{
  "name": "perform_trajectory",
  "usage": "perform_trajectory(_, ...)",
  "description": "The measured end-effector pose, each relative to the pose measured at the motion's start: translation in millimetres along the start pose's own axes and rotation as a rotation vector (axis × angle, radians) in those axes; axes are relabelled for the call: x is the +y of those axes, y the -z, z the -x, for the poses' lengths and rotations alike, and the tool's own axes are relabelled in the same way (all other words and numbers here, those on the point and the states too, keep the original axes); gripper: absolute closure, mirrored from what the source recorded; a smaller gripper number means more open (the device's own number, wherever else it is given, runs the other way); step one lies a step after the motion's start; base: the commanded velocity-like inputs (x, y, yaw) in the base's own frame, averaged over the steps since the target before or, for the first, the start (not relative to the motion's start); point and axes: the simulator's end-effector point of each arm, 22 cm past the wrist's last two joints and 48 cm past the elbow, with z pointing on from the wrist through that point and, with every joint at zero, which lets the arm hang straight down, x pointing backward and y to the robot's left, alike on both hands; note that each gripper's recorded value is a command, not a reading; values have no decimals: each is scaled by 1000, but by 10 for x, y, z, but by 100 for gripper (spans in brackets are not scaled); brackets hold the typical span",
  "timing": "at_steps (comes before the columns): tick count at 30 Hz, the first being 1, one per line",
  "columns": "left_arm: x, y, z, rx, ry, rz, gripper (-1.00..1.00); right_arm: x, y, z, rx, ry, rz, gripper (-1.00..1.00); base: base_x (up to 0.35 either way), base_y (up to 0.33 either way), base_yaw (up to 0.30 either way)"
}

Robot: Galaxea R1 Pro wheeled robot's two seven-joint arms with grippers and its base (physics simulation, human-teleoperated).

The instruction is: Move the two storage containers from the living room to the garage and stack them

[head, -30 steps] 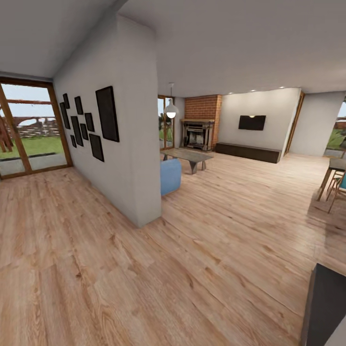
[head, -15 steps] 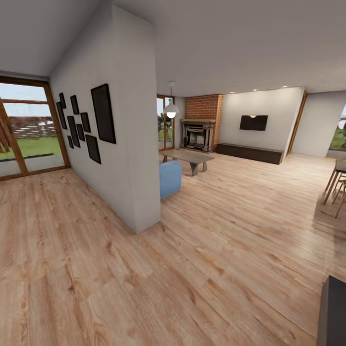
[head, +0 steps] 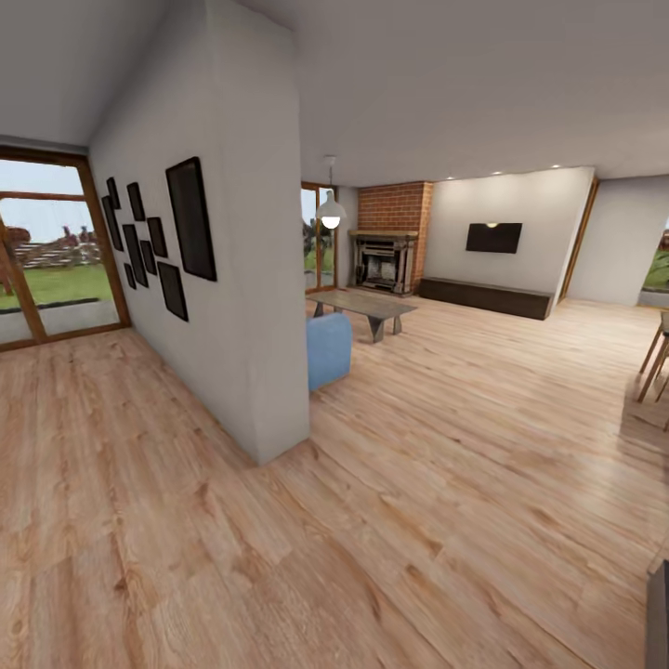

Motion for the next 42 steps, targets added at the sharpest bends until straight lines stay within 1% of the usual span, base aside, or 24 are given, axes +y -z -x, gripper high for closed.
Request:
perform_trajectory(18, 7, 0, 1, 0, 0, 1, -100, -3, 0, 0, 0, -1, -1, -100, 323, 0, -6)
perform_trajectory(42, -1, 0, 0, 0, 0, 0, -100, -2, 0, 0, 0, -6, -1, -100, 323, 0, -240)
